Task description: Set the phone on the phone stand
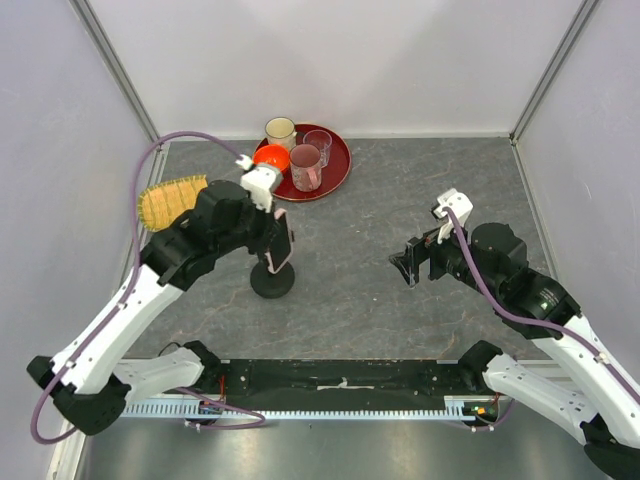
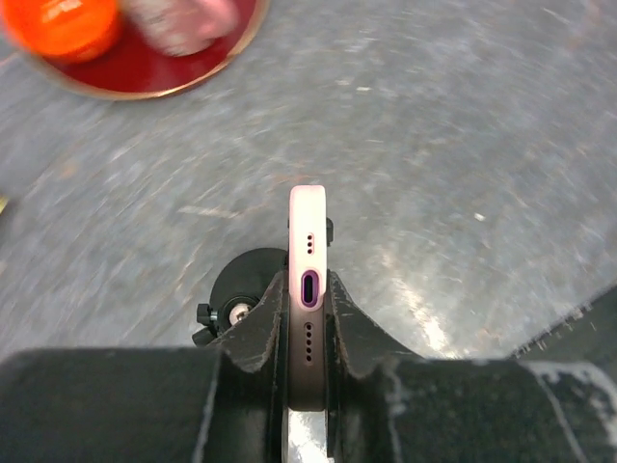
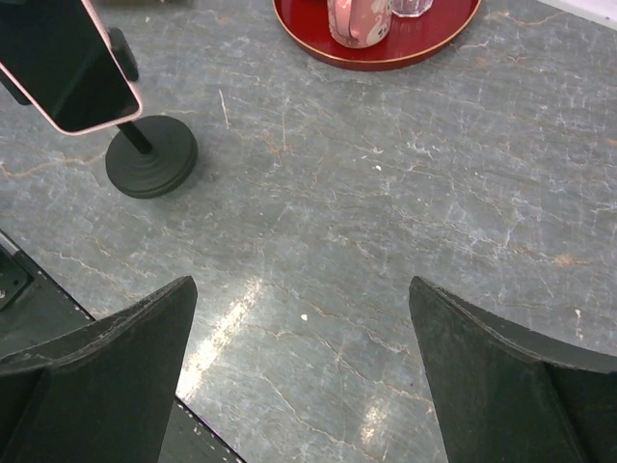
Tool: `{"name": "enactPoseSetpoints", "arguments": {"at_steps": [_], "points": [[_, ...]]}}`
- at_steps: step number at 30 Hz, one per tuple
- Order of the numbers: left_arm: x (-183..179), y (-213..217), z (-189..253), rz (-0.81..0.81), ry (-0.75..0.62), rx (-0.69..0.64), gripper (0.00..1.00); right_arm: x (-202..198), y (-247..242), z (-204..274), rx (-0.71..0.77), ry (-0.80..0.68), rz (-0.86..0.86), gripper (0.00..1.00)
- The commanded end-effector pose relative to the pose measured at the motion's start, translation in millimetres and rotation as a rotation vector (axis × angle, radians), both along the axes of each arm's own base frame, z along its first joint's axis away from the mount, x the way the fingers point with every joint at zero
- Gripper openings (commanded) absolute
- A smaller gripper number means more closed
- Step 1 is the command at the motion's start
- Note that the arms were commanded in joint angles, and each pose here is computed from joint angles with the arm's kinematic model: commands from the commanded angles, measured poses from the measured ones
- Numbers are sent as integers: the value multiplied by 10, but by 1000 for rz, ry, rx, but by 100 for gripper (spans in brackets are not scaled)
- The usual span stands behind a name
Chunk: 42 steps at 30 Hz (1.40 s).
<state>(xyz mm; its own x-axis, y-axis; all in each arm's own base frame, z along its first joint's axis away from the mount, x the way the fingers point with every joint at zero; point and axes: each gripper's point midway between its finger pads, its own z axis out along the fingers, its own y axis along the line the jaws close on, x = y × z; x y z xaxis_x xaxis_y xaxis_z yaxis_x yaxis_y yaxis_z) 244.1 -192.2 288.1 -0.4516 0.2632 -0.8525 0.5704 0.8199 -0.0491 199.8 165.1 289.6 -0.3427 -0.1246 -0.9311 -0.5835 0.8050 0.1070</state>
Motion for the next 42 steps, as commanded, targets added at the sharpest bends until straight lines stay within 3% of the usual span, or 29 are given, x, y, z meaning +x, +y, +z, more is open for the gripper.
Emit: {"name": "enactPoseSetpoints", "arguments": {"at_steps": [1,9,13,17,26,28,29,30,33,39,42], "points": [[233,798,375,510,-114,-79,2,1,164,145,84,-28,51,98],[116,1908,300,1007,-171,5,2,-27,273,105,88,-12,111,98],[-47,2496,262,1328,-166,-23,2,-47,323,95,99,-3,136,98],[-196,2807,281,1522,-174,-32,2,-73,376,73,100,14,167,98],[-75,3104,278,1653,-244,-73,2,-115,431,86,97,23,211,98],[-11,3086,248,1601,-247,-76,2,-124,433,89,89,20,221,98],[230,2984,407,1496,-325,-162,2,-124,426,85,85,19,221,98],[238,2986,306,1469,-321,-115,2,-117,421,80,77,18,220,98],[57,3219,276,1629,-334,-88,2,-106,385,68,61,14,206,98],[-130,3343,151,1809,-285,-89,2,-97,416,7,56,31,215,98],[-337,3428,137,1904,-281,-25,2,-99,446,21,58,39,227,98]]}}
